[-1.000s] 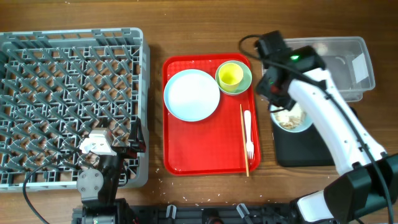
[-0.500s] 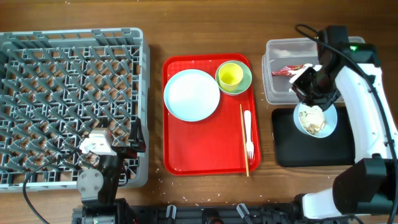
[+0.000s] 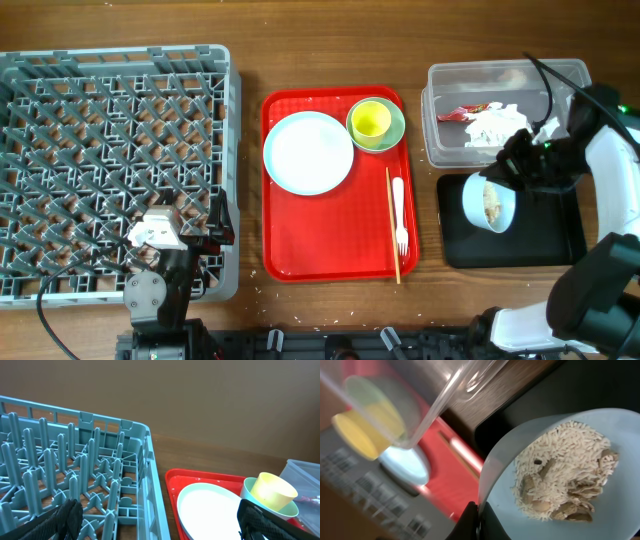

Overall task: Sort waste into correct bins and load items into the dishwasher rack
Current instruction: 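Carry the bowl with the right gripper over the black tray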

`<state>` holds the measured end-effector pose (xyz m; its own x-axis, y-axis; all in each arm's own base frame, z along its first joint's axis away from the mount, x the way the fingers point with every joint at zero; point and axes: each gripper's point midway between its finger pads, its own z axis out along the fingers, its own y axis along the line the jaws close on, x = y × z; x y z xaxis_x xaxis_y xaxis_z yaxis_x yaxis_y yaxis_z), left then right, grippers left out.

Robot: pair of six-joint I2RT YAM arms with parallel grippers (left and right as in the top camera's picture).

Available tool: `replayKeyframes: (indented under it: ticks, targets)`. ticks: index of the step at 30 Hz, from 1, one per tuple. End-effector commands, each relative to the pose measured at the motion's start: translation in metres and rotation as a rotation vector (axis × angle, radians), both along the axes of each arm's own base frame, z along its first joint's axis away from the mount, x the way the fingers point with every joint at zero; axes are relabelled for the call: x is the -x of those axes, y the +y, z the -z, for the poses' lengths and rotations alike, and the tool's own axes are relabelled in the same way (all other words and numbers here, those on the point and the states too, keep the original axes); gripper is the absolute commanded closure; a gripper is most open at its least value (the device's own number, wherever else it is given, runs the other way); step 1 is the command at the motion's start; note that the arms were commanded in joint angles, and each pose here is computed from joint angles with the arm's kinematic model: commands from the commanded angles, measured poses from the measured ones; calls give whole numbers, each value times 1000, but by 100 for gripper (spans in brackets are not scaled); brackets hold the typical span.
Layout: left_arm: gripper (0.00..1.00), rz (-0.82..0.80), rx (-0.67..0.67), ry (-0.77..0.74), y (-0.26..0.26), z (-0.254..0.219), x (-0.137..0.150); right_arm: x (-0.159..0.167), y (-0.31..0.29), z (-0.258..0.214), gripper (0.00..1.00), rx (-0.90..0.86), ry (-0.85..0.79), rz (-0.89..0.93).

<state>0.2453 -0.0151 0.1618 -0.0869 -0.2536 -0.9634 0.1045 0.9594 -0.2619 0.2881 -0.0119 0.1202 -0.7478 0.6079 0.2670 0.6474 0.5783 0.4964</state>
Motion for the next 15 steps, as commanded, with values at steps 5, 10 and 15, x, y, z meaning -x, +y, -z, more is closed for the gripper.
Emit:
replayKeyframes:
  ticks: [5, 10, 15]
  targets:
    - [0, -12, 5, 3, 2, 1, 0, 2, 10, -10, 96, -232, -167, 4]
    - [0, -12, 5, 3, 2, 1, 0, 13, -17, -11, 96, -318, -159, 172]
    - [0, -12, 5, 3, 3, 1, 0, 17, -40, -25, 96, -390, -270, 257]
